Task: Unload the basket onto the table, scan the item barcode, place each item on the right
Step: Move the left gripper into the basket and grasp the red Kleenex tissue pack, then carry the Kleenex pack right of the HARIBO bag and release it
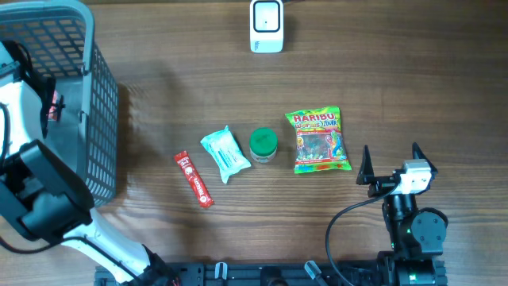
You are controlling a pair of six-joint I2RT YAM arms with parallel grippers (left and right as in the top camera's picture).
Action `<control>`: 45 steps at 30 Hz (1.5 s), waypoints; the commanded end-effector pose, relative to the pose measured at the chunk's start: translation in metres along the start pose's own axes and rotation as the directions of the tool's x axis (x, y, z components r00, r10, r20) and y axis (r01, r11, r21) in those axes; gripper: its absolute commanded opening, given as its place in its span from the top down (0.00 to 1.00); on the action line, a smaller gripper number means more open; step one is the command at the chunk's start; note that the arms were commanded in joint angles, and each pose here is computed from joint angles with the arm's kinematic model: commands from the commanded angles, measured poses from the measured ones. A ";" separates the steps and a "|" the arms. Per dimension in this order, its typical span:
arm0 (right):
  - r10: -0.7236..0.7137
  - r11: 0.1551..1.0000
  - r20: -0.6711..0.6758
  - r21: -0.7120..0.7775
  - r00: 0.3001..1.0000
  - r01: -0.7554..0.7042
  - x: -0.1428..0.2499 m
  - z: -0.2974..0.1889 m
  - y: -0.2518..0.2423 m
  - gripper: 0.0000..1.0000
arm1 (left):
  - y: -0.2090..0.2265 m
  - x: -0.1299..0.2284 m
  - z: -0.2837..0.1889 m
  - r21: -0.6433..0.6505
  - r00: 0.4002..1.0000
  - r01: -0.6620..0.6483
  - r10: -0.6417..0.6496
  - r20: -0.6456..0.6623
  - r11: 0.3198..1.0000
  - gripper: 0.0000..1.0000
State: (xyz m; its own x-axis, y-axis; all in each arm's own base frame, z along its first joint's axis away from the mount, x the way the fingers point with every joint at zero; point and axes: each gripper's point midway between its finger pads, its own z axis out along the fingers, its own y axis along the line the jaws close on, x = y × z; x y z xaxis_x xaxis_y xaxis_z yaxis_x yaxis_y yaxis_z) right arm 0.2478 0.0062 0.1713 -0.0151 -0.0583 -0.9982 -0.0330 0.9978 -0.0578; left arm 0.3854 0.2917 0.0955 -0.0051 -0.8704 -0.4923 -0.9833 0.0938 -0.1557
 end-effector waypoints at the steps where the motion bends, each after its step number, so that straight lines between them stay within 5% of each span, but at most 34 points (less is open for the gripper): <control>1: -0.013 1.000 0.003 -0.013 1.000 0.013 -0.001 0.000 0.002 0.00 | 0.000 0.015 0.026 -0.014 0.999 -0.007 0.007 -0.039 1.000 0.03; 11: -0.014 1.000 0.003 -0.013 1.000 0.014 -0.001 0.000 0.002 0.00 | -0.008 0.030 0.065 -0.002 0.998 -0.012 0.012 -0.060 1.000 0.00; 12: -0.014 1.000 0.003 -0.013 1.000 0.014 -0.001 0.000 0.002 0.00 | -0.009 0.033 0.069 0.005 0.998 -0.015 0.015 -0.068 1.000 0.06; 13: -0.014 1.000 0.003 -0.013 1.000 0.014 -0.001 0.000 0.002 0.00 | -0.009 0.036 0.073 0.002 0.997 -0.017 0.017 -0.076 1.000 0.22; 14: -0.014 1.000 0.003 -0.013 1.000 0.014 -0.001 0.000 0.002 0.00 | -0.007 0.040 0.077 -0.004 0.996 -0.031 0.031 -0.088 1.000 0.74; 15: -0.014 1.000 0.003 -0.013 1.000 0.014 -0.001 0.000 0.002 0.00 | -0.004 0.044 0.077 -0.011 0.994 -0.041 0.039 -0.106 0.999 0.96; 23: -0.014 1.000 0.003 -0.013 1.000 0.014 -0.001 0.000 0.002 0.00 | -0.008 0.001 0.012 0.035 0.997 -0.076 0.076 0.000 0.997 0.96; 27: -0.014 1.000 0.003 -0.013 1.000 0.014 -0.001 0.000 0.002 0.00 | -0.005 -0.034 -0.075 0.136 0.997 -0.017 0.007 0.077 0.991 0.96; 36: -0.013 1.000 0.003 -0.013 1.000 0.013 -0.001 0.000 0.002 0.00 | 0.056 -0.050 -0.249 0.341 0.976 0.123 -0.176 0.128 0.932 0.96; 41: -0.013 1.000 0.003 -0.013 1.000 0.013 -0.001 0.000 0.002 0.00 | 0.046 -0.023 -0.331 0.625 0.993 0.065 -0.113 0.038 0.778 0.96; 45: -0.014 1.000 0.003 -0.013 1.000 0.014 -0.001 0.000 0.002 0.00 | 0.022 0.024 -0.397 0.828 0.989 -0.119 0.136 0.052 0.548 0.96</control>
State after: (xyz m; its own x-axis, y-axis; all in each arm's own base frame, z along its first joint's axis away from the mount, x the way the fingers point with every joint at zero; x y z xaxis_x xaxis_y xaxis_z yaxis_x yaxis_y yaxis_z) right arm 0.2478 0.0062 0.1713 -0.0151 -0.0583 -0.9982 -0.0330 0.9978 -0.0578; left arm 0.2796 0.1495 0.3977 0.1148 -0.8353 -0.5376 -0.6148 0.3654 -0.6990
